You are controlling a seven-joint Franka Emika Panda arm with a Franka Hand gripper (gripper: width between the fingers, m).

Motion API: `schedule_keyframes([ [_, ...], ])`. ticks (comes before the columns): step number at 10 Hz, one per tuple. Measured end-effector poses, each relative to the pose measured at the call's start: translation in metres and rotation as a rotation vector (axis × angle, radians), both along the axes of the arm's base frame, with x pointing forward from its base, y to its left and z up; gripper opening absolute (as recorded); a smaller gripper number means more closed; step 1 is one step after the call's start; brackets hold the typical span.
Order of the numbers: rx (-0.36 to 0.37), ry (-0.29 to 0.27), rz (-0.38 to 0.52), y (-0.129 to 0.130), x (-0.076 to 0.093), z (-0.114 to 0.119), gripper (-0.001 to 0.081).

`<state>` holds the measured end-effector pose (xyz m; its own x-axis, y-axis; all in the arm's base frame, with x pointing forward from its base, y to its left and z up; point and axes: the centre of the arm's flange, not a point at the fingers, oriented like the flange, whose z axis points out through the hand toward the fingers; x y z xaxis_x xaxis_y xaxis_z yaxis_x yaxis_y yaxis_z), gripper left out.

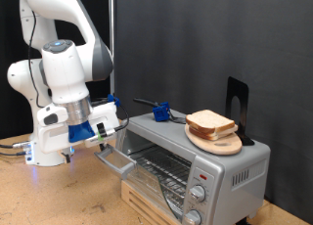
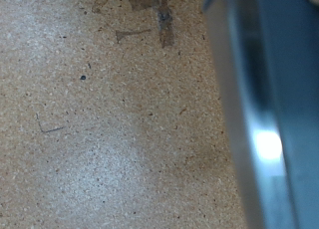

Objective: Make a piece of toast with the oven

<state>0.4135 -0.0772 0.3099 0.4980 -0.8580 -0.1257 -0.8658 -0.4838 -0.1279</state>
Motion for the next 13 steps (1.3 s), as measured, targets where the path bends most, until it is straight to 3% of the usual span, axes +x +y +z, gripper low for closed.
schedule_keyframes([
  [7, -0.077, -0.002, 0.011, -0.023, -0.012, -0.016, 0.08],
  [13, -0.151, -0.044, -0.076, -0.054, -0.008, -0.062, 0.08],
])
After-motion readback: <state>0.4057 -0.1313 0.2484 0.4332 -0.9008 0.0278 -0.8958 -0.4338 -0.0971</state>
